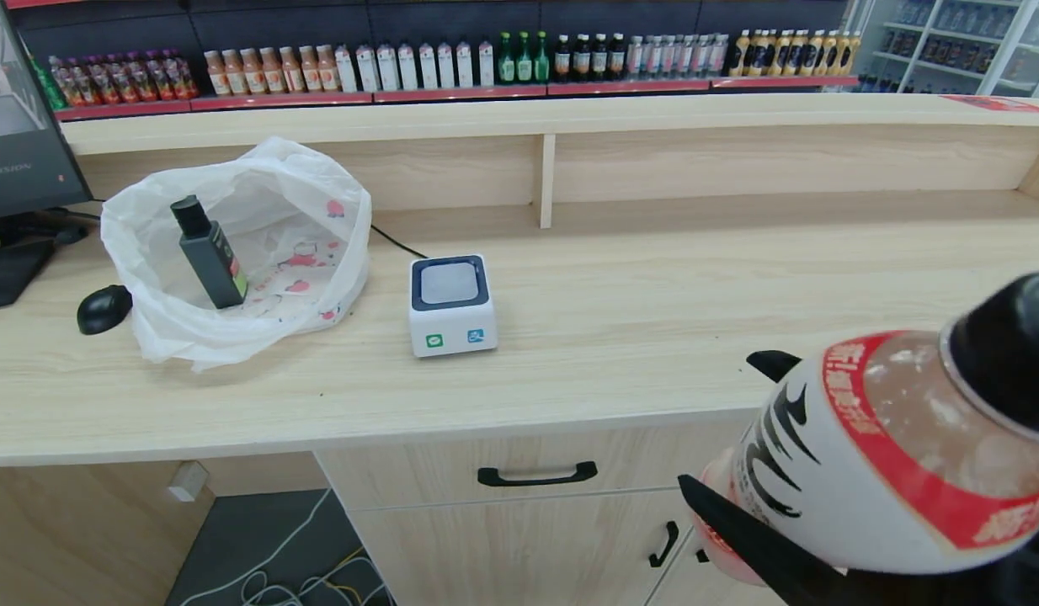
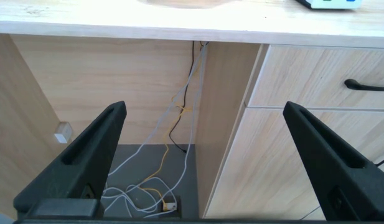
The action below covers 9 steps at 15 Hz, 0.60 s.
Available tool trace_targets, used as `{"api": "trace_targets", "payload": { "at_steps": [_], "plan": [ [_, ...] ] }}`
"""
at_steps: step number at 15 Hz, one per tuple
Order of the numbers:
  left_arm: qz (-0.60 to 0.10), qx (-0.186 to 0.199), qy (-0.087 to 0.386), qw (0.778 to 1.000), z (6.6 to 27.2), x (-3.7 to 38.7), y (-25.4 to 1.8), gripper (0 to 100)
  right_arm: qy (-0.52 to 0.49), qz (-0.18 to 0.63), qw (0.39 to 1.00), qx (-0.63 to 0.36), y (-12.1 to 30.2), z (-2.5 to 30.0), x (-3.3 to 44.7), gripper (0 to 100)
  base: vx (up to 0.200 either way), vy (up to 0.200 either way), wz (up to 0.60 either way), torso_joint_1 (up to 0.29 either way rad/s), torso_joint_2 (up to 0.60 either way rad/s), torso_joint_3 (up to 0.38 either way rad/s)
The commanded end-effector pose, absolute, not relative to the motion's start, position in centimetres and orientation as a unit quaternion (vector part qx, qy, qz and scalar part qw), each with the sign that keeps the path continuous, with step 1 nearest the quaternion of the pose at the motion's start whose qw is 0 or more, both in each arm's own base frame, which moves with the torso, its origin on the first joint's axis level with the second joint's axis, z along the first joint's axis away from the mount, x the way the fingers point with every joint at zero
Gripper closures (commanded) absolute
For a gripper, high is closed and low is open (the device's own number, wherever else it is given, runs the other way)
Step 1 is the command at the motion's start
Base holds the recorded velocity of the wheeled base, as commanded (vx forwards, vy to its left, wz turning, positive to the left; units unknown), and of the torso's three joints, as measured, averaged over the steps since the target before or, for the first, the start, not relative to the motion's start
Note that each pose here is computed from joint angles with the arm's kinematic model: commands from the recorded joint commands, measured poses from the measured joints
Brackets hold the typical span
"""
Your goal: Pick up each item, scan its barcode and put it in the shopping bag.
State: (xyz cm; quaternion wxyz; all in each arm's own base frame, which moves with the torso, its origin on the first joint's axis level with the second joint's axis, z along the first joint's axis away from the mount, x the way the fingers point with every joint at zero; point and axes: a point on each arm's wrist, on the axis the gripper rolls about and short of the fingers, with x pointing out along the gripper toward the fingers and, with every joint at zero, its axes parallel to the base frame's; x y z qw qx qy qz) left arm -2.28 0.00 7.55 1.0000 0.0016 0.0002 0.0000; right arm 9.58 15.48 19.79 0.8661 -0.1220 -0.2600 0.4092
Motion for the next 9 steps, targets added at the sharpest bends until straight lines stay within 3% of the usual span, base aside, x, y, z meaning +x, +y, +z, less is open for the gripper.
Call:
{"api": "trace_targets", "payload": {
  "at_steps": [1,6,9],
  "plan": [
    [0.000,0.002,0.000,1.000,7.5,-2.3,0.0,0,-0.261,0.422,0.863,-0.092,16.1,21.2,10.3,100,0.000,0.000,0.00,0.000,0.00,0.000],
    [0.000,0.002,0.000,1.000,7.5,-2.3,0.0,0,-0.209,0.355,0.907,0.089,12.1,23.8,14.9,100,0.000,0.000,0.00,0.000,0.00,0.000],
    [0.000,0.002,0.000,1.000,7.5,-2.3,0.0,0,-0.187,0.334,0.916,0.121,11.3,23.3,15.4,100,0.000,0.000,0.00,0.000,0.00,0.000]
  ]
}}
